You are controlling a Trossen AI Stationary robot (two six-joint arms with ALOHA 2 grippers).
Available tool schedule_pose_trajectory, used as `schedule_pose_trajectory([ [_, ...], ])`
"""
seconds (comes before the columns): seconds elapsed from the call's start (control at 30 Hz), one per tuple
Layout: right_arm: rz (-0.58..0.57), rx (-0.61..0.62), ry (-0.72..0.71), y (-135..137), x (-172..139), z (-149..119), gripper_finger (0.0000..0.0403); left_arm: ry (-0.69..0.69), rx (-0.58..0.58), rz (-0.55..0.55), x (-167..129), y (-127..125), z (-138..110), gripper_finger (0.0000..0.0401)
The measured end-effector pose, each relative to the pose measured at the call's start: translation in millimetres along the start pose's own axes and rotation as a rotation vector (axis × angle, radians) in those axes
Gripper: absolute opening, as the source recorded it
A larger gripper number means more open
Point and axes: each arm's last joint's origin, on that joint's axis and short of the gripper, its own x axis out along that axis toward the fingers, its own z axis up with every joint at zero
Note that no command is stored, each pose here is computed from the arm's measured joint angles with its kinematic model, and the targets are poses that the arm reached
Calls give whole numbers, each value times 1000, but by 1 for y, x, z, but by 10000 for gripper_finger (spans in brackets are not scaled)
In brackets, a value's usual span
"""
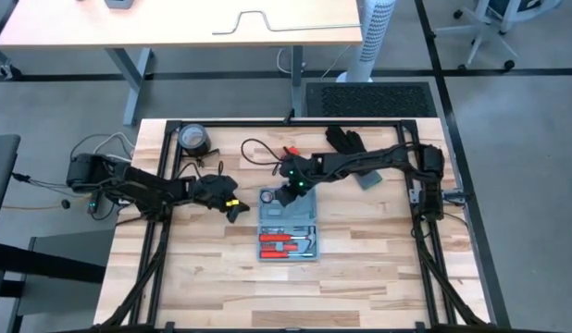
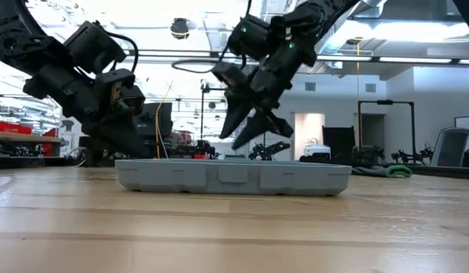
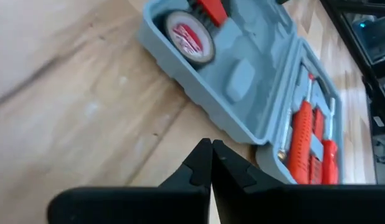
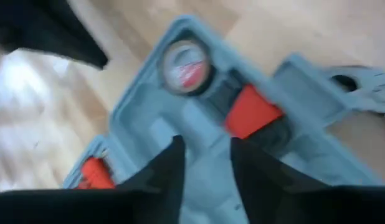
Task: Prefit tool cases
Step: Remove the black Allen wrench set from the gray toolbox
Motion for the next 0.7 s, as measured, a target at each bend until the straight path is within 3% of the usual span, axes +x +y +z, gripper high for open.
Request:
schedule_pose_trajectory([
  [0.13, -26, 83, 10, -16, 7, -5, 208, -1, 1, 21, -1, 4, 2, 0],
  [0.23, -30, 132, 8, -25, 8, -9, 225, 12, -6, 49, -1, 8, 1, 0],
  [0.7, -16, 163, -37, -30, 11, -8, 218, 0, 82, 42, 8, -1, 16, 0],
])
